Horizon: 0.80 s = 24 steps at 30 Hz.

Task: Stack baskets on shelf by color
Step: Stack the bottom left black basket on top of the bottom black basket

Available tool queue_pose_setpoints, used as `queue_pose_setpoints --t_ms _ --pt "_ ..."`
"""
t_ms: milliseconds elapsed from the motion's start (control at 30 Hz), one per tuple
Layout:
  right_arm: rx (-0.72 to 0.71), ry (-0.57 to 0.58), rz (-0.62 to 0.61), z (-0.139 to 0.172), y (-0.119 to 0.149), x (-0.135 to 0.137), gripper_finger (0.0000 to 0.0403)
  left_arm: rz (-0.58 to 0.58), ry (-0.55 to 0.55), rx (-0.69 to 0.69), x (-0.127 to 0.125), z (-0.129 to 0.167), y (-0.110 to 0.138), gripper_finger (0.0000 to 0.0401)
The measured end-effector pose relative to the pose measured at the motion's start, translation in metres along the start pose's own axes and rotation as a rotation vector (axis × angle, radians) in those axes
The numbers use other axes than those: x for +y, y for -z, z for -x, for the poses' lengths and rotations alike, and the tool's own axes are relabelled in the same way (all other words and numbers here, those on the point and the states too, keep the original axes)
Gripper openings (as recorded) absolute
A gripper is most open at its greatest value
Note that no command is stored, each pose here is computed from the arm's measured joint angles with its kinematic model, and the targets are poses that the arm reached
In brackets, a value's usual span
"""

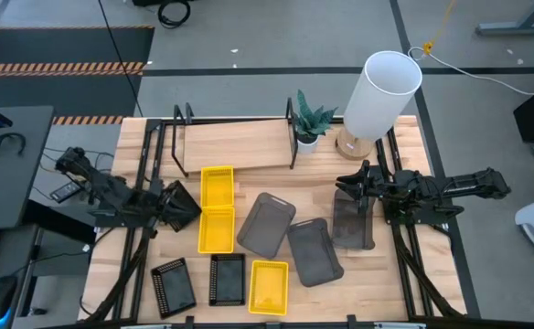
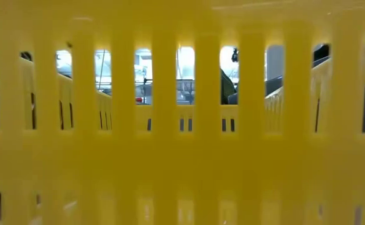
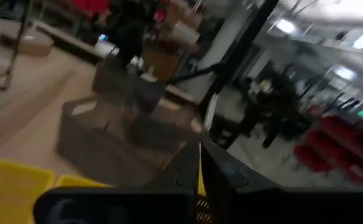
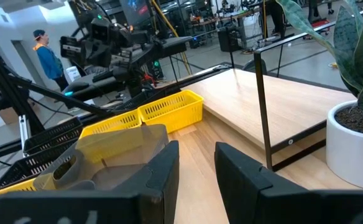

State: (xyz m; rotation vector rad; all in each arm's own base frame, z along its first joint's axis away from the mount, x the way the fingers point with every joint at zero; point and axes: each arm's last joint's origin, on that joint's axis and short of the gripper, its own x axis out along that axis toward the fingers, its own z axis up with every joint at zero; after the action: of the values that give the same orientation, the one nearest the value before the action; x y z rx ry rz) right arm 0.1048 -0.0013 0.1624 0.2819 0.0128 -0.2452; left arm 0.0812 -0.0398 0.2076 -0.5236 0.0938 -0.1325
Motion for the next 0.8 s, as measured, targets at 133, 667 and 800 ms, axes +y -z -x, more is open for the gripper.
queue_pose_setpoints --t_ms 133,667,800 --pt "0.001 0.0 0.0 0.0 0.0 0.0 0.0109 -0.025 -0.074 0.15 -0.011 0.0 -0.014 0.0012" --pt "0.001 0.0 0.0 0.0 0.0 0.0 0.0109 0.018 -0.112 0.802 -0.066 -0.045 0.008 0.0011" --pt "0.001 0.0 0.0 0.0 0.0 0.0 0.0109 0.071 -0.145 0.918 -0.08 -0.048 0.015 0.0011"
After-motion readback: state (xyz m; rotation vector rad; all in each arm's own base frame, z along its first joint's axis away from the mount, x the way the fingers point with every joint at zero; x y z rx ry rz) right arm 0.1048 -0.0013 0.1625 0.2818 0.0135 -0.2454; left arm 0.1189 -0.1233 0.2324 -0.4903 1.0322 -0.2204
